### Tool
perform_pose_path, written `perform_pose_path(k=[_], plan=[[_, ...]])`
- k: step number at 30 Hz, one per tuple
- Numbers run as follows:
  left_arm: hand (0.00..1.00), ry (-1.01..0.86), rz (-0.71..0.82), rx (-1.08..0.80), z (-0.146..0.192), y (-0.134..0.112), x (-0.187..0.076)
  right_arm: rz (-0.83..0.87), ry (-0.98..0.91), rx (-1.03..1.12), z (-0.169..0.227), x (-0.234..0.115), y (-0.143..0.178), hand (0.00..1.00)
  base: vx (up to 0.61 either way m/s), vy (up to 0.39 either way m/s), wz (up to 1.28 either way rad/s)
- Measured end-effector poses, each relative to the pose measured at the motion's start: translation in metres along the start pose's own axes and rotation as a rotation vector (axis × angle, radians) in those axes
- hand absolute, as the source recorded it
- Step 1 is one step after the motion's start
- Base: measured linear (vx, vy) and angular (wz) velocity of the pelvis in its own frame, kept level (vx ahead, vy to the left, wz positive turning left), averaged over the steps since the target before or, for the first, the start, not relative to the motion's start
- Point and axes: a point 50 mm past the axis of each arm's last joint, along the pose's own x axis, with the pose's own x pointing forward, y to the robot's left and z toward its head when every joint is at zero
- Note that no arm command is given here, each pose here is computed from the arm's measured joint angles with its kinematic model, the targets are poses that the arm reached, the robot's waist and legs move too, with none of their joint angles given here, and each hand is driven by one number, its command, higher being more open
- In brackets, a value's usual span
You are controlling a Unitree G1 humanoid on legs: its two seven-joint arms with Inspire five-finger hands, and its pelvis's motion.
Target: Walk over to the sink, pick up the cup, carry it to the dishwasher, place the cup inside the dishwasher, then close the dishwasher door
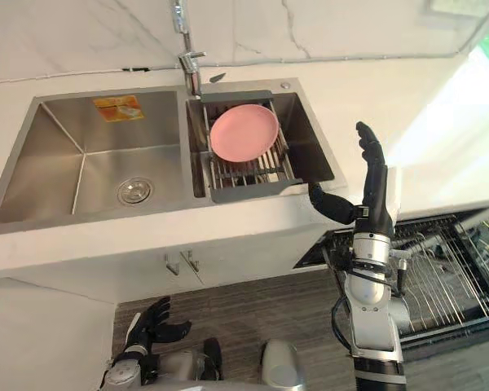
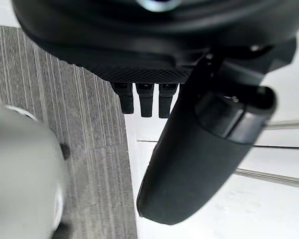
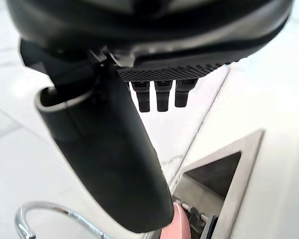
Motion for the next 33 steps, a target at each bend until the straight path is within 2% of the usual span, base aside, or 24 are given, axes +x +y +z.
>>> perform_pose_path(k=[3, 12, 20, 25, 33], plan=[[0.9, 0.016, -0.014, -0.022, -0.006, -0.008, -0.003, 0.041, 0.021, -0.027, -0.006, -0.001, 0.0, 0.9, 0.19, -0.098, 0.13], [0.9, 0.101, -0.031, 0.028, -0.026, -0.006, -0.008, 0.136, 0.127, -0.059, -0.026, -0.018, 0.003, 0.9, 0.09, -0.028, -0.02], [0.9, 0.1, -0.031, 0.028, -0.026, -0.006, -0.008, 0.134, 0.126, -0.063, -0.026, -0.018, 0.003, 0.9, 0.0, 0.0, 0.0], [0.9, 0.1, -0.029, 0.029, -0.026, -0.007, -0.008, 0.072, 0.141, -0.086, -0.027, -0.019, 0.0, 0.9, 0.0, 0.0, 0.0], [0.9, 0.101, -0.017, 0.037, -0.026, -0.006, -0.008, -0.089, 0.118, -0.171, -0.025, -0.006, -0.027, 0.9, 0.0, 0.003, -0.02]])
